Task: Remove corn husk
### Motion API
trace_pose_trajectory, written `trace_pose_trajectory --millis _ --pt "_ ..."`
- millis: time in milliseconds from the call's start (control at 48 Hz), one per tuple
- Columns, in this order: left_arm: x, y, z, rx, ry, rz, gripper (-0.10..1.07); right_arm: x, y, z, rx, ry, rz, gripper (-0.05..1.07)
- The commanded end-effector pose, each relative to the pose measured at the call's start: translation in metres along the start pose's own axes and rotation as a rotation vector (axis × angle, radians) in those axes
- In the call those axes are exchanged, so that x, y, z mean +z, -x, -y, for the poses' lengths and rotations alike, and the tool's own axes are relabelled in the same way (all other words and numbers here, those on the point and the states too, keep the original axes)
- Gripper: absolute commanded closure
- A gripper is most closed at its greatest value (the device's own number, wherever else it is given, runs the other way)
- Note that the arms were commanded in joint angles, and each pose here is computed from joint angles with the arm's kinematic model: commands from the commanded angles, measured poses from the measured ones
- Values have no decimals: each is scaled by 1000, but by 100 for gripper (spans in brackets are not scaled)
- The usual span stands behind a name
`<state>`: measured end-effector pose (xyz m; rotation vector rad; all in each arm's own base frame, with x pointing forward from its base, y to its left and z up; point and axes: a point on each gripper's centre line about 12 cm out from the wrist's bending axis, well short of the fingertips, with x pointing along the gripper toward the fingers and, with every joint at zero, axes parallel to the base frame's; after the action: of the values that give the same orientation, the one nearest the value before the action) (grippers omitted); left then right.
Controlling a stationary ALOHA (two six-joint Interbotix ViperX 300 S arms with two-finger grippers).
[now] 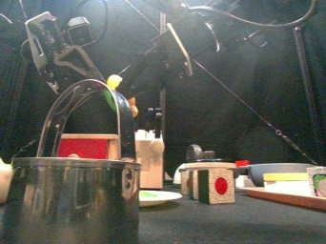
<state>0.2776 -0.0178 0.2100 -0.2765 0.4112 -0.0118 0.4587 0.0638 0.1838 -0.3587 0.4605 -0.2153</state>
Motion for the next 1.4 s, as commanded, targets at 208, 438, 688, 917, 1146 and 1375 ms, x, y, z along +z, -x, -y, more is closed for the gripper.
trace_pose_trajectory --millis 208,438,688,917,1146,1375 --pt "15 1 6 -25 13 65 3 19 8 12 -24 -28 46 64" --pt "19 -2 4 -22 81 111 -4 20 8 13 -26 -28 49 64" --pt "20 -15 2 -9 89 96 -4 22 8 14 -30 -28 54 64" --pt "23 -27 -5 20 119 86 -4 24 9 14 -30 -26 59 65" --pt "22 -34 -10 38 136 75 2 24 9 15 -34 -28 60 65" --pt "22 -33 -11 43 138 75 21 23 9 14 -32 -27 58 65"
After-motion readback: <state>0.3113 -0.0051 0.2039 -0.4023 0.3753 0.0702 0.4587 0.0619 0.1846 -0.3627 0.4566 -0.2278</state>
